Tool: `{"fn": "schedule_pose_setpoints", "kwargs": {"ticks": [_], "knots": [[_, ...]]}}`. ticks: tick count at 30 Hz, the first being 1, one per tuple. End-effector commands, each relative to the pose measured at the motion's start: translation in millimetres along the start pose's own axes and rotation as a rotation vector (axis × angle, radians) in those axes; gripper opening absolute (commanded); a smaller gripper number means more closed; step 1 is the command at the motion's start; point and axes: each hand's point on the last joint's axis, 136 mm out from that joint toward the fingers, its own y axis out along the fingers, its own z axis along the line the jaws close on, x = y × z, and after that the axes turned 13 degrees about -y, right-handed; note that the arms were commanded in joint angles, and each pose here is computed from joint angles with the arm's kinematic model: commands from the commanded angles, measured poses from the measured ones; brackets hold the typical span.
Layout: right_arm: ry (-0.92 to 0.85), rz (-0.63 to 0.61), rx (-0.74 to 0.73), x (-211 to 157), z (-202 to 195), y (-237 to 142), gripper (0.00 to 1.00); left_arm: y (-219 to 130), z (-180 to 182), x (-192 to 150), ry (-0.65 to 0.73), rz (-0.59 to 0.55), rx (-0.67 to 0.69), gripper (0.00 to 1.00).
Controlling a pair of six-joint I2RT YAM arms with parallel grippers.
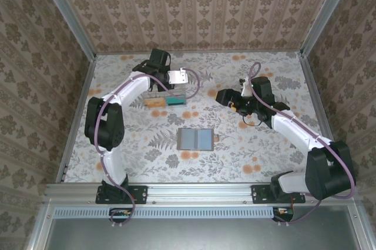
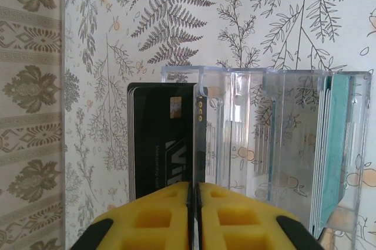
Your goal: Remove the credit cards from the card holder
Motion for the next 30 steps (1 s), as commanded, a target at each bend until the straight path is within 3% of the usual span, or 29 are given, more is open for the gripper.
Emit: {"fn": "schedule_pose_setpoints", "kwargs": {"ticks": [1, 5, 24, 30], "knots": [[-0.012, -0.023, 0.027, 11.2, 6.0, -1.2, 1.00, -1.0, 7.7, 5.5, -0.012, -0.002, 0.023, 0.19], [-0.008, -0.023, 0.026, 10.8, 4.7, -0.3, 1.00, -1.7, 12.4, 5.3, -0.022, 0.002, 0.046, 0.25], [0.004, -0.026, 0.038, 9.3, 5.7, -1.2, 1.00, 6.6, 45.2, 0.3, -0.077, 0.054, 0.200, 0.30], [0.005, -0.025, 0.038, 7.8, 5.9, -2.7, 1.00, 0.2, 45.9, 5.7, -0.092, 0.025, 0.195, 0.39]]}}
